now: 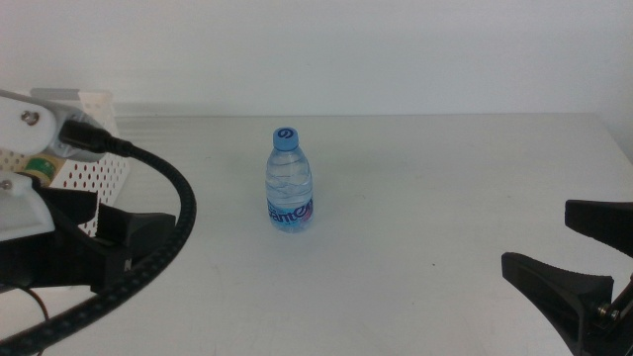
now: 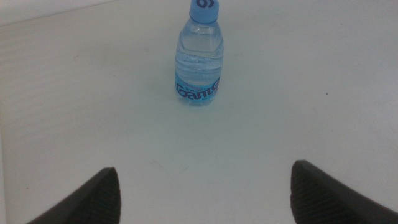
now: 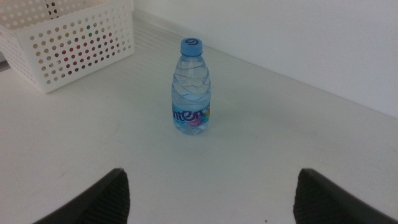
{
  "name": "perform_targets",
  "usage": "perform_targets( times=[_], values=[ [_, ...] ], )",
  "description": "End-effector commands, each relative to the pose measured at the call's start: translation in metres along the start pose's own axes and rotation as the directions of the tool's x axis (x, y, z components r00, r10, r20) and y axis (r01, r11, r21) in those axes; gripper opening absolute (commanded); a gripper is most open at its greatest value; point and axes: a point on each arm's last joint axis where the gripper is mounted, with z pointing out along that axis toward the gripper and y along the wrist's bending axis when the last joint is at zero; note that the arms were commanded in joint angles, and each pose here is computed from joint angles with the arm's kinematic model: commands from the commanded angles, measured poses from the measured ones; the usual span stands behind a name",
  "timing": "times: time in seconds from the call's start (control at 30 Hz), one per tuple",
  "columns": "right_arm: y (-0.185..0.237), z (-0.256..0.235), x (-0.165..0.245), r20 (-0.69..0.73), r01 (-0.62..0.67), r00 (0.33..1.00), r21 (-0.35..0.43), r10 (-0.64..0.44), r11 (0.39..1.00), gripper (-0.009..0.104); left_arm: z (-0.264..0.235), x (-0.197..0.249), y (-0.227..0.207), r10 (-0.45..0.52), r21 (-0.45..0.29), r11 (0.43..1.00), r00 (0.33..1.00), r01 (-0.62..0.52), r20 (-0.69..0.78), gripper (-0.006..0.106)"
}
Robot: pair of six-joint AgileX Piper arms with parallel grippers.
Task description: Use arms to grab the bottles and put them into the dustbin to the left of the table.
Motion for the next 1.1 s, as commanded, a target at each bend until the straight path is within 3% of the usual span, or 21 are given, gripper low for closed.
perform_targets(
  times=[0.0, 0.23, 0.6, 0.87, 1.07],
  values=[
    [0.001, -0.003, -0.014, 0.092, 0.022, 0.996, -0.007, -0.021, 1.000, 0.072, -0.006, -0.014, -0.002, -0.017, 0.011, 1.000, 0.994, 0.016, 0.105, 0.090],
    [0.001, -0.003, -0.014, 0.092, 0.022, 0.996, -0.007, -0.021, 1.000, 0.072, -0.002, -0.037, -0.001, -0.016, 0.001, 1.000, 0.969, 0.016, 0.248, 0.090],
    [0.001, -0.003, -0.014, 0.092, 0.022, 0.996, -0.007, -0.021, 1.000, 0.072, 0.031, -0.090, -0.004, -0.001, 0.021, 1.000, 0.964, -0.005, 0.268, 0.090],
    [0.001, -0.003, -0.014, 0.092, 0.022, 0.996, -0.007, -0.021, 1.000, 0.072, 0.071, -0.085, -0.003, 0.023, 0.029, 0.999, 0.977, -0.030, 0.212, 0.090],
    [0.001, -0.003, -0.014, 0.092, 0.022, 0.996, -0.007, -0.021, 1.000, 0.072, 0.089, -0.061, -0.004, 0.016, 0.005, 1.000, 0.960, -0.019, 0.281, 0.090]
  ],
)
